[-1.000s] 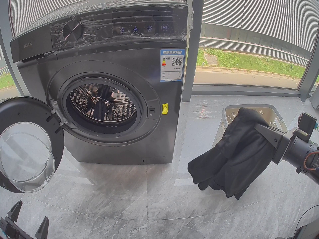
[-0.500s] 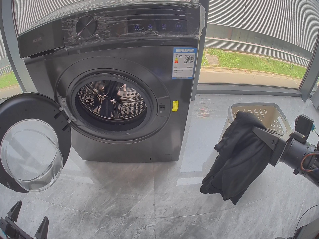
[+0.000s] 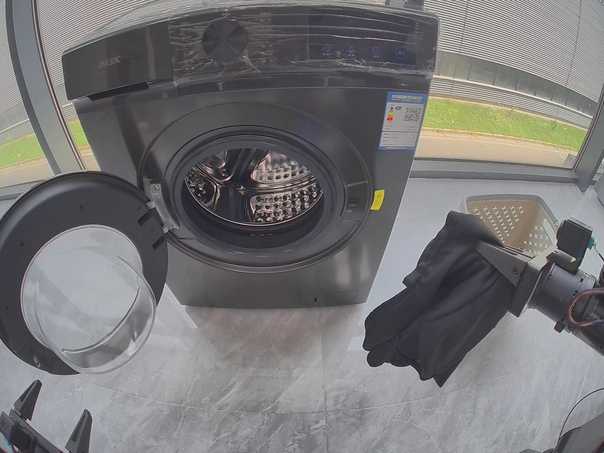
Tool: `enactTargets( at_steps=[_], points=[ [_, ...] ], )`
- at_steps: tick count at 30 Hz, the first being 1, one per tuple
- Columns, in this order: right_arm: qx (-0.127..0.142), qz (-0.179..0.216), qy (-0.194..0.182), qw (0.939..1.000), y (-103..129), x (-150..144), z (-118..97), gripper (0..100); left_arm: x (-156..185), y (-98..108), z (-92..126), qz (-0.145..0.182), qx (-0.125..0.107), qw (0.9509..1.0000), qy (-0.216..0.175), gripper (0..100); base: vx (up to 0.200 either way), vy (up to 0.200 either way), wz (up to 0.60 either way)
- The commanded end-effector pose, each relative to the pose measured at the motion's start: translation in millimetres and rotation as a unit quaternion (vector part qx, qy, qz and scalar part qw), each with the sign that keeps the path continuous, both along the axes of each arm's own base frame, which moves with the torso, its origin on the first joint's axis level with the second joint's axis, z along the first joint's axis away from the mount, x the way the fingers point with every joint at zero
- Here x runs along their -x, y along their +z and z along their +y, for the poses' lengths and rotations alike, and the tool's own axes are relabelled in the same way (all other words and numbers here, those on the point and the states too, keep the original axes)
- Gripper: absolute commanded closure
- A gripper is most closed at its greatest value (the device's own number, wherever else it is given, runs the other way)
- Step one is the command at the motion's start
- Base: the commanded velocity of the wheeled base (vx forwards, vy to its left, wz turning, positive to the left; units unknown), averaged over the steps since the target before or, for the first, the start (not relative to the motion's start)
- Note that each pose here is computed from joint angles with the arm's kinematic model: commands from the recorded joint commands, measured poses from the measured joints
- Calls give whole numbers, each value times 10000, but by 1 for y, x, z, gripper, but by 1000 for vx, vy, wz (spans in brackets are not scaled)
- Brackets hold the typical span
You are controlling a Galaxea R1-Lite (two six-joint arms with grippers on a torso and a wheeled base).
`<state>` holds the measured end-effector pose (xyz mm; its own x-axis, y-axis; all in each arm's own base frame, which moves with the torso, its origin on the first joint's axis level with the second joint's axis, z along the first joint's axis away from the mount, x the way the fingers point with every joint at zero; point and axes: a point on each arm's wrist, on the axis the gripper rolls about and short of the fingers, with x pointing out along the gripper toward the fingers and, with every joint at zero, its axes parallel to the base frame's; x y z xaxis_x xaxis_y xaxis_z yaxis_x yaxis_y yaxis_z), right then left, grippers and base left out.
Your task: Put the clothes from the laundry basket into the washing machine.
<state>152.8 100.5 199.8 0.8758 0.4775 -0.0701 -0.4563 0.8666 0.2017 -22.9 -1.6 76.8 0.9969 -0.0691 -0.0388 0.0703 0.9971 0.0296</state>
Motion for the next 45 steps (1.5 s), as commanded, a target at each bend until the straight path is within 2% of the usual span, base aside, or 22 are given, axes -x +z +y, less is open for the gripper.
enactTargets(
  at_steps=[1, 6, 12, 21, 33, 45],
  points=[
    [9, 13, 4, 10000, -1, 0, 0, 100, 0, -5, 0, -3, 1, 10000, -7, 0, 0, 0, 0],
    [14, 20, 11, 10000, -1, 0, 1, 100, 0, -5, 0, 5, 9, 10000, -14, 0, 0, 0, 0],
    [14, 20, 11, 10000, -1, 0, 1, 100, 0, -5, 0, 5, 9, 10000, -7, 0, 200, 0, 0],
    [25, 22, 20, 10000, -1, 0, 1, 100, 0, -5, 0, 5, 1, 10000, -7, 0, 0, 0, 0],
    [59, 73, 20, 10000, -4, -1, 1, 100, 0, -5, 0, 5, 9, 10000, -7, 0, 0, 200, 0],
    [91, 107, 28, 9999, -6, -1, 2, 100, 0, -5, 0, -3, 1, 10000, 1, 0, 0, 0, 0]
  ],
)
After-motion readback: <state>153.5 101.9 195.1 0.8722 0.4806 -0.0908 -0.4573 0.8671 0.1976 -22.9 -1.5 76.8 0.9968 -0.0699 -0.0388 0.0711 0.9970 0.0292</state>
